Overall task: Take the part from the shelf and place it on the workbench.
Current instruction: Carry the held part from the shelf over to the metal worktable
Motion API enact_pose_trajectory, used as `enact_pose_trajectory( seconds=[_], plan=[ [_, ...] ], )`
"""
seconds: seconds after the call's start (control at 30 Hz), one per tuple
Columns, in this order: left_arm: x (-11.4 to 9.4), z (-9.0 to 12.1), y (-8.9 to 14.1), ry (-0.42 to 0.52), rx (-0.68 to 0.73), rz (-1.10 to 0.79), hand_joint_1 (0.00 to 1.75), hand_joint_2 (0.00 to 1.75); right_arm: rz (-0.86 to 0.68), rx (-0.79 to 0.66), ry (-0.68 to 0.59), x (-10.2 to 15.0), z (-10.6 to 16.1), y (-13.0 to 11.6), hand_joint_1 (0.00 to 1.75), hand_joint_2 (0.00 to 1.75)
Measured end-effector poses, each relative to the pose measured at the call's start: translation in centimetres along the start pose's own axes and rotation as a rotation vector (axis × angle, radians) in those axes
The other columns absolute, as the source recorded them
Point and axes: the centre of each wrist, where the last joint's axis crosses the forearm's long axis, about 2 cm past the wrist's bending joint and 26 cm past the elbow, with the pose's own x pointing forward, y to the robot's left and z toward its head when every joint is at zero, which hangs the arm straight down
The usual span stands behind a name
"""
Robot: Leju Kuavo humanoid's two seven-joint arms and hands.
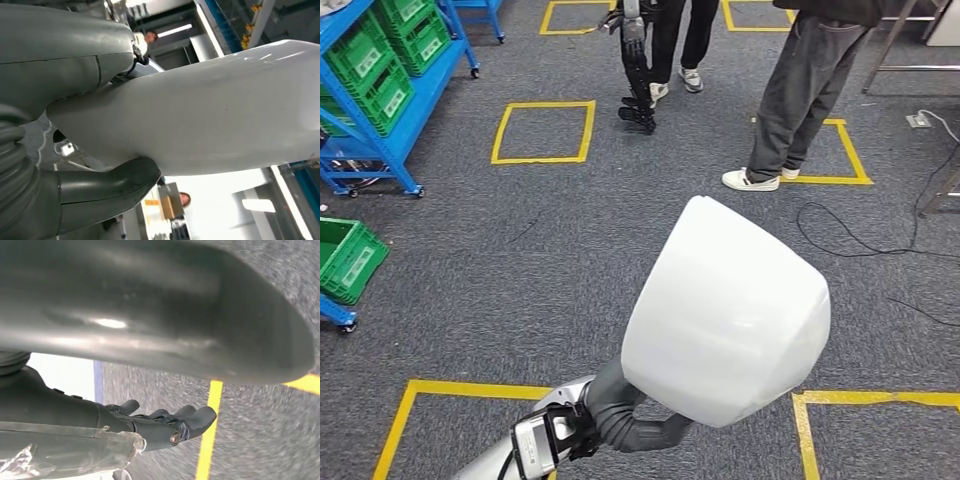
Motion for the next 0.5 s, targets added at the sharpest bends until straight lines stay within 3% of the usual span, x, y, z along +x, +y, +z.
enact_pose_trajectory(
  seconds=[0.13,0.5],
  plan=[
    [0.26,0.14,0.19,-0.007,0.021,-0.011,1.75,1.75,-0.219,-0.059,-0.093,0.25,0.02,-0.34,0.0,0.0],
    [0.72,0.61,-0.14,-0.013,0.036,-0.02,1.75,1.75,-0.599,-0.139,-0.176,0.56,0.05,-0.59,0.0,0.0]
  ],
)
